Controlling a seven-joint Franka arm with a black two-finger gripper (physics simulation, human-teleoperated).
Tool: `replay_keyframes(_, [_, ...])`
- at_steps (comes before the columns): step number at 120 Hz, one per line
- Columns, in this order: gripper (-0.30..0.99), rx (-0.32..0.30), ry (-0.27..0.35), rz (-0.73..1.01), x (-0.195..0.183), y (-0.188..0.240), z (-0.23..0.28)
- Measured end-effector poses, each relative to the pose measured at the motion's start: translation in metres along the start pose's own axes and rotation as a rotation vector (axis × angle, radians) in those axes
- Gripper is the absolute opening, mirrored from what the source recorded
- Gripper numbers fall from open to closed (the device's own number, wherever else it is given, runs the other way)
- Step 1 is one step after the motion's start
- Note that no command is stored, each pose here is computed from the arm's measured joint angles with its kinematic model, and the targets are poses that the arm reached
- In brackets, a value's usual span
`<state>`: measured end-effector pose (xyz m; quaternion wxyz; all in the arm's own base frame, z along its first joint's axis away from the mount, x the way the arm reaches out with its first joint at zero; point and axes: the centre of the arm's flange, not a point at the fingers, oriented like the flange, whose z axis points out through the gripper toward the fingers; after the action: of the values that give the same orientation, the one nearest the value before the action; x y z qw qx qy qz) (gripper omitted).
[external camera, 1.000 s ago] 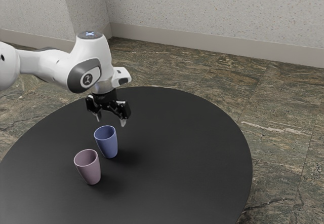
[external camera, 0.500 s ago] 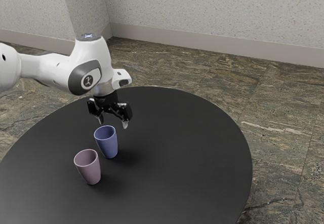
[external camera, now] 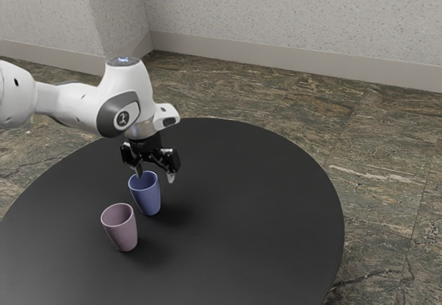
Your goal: Place the left cup onto the right cup
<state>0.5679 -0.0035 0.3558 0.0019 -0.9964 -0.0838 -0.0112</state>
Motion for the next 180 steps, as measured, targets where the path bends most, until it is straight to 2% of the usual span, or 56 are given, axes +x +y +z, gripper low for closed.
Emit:
replay_keyframes(77, [0.67, -0.006, -0.006, 0.007, 0.005, -0.005, 0.034])
replay_keyframes(130, [0.46, -0.010, 0.004, 0.015, 0.008, -0.007, 0.044])
replay_keyframes(180, [0.33, -0.009, 0.009, 0.016, 0.012, -0.018, 0.054])
